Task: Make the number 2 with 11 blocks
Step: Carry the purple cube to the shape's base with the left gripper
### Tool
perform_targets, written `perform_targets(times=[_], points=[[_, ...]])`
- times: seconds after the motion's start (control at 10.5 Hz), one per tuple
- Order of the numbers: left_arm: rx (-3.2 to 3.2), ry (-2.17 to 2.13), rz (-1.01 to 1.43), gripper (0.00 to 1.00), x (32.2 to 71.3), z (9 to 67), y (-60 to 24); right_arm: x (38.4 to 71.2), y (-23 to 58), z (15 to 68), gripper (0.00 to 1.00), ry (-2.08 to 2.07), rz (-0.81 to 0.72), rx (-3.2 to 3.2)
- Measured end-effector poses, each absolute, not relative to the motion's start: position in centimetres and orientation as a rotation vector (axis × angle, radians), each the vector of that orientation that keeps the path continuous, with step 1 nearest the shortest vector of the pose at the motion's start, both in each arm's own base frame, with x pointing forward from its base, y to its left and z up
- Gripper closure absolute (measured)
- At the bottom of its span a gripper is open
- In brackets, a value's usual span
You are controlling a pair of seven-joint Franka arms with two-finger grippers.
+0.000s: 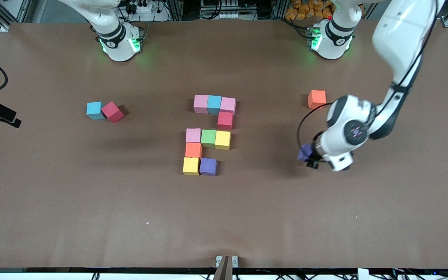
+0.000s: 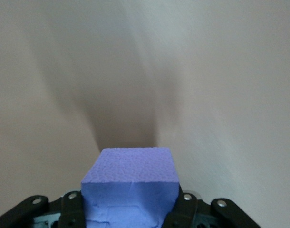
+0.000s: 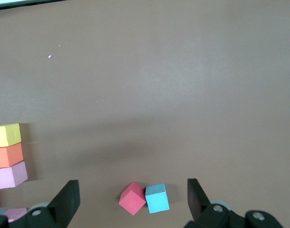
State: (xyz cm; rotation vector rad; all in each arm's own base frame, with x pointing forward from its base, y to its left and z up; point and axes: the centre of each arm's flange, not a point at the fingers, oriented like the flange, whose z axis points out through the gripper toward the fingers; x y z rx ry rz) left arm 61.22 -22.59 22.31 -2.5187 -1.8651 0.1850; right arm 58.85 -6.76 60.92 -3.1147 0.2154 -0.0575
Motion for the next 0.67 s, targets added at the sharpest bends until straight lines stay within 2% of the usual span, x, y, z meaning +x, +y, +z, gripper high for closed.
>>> perform_targets(times=[0.29, 0.67], points=[[-2.461, -1.944, 0.076, 0.42, 62.5, 19.8, -32.6, 58.8, -7.9, 60.9, 0.00, 0.255, -0.061, -3.071], [-2.491, -2.030, -0.002, 0.42, 62.7, 21.5, -40.6, 58.8, -7.8, 60.9, 0.00, 0.253, -0.063, -3.066]])
